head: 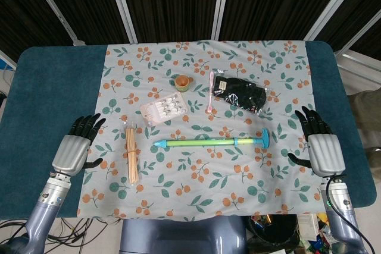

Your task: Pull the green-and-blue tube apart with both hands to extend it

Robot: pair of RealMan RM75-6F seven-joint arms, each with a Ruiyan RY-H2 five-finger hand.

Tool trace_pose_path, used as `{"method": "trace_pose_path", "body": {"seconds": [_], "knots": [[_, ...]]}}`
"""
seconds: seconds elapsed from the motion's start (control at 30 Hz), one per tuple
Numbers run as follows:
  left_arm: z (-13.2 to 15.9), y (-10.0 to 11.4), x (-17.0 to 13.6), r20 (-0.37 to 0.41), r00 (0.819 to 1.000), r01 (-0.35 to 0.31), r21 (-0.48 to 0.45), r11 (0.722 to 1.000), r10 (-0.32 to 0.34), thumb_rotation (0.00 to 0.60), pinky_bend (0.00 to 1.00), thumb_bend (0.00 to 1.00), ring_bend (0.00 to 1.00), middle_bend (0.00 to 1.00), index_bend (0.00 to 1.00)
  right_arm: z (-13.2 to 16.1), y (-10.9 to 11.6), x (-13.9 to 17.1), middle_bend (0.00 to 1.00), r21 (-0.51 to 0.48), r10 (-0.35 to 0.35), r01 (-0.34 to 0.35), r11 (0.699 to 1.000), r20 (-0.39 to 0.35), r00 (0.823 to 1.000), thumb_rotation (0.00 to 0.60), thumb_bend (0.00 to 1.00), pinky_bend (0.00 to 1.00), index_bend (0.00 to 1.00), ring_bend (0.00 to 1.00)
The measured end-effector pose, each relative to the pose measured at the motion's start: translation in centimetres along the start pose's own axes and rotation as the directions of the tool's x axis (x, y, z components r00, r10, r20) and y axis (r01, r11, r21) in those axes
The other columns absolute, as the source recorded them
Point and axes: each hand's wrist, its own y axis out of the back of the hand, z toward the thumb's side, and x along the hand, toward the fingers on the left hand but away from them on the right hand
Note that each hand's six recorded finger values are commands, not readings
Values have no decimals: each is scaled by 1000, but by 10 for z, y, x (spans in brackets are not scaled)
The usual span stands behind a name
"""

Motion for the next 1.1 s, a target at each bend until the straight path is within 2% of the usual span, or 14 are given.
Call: {"method": "trace_pose_path", "body": {"seconds": [0.67,1.0,1.1], "knots": [[-3,-2,2,-25,1000,18,23,1000,-17,600,66,11,0,0,3,-2,-5,0,0,-1,19,-19,1000,10,1000,600,1,186,30,0],[14,0,9,-11,999,35,36,999,-34,600,68,11,0,0,51,1,-5,1,0,-23,28,-28,999,3,1000,600,1,185,30,0],[20,-1,13,-11,999,42,35,999,-41,600,82,24,0,24,102,2,-6,1,0,-29,33,-33,999,0,999,600,1,185,32,0]]}}
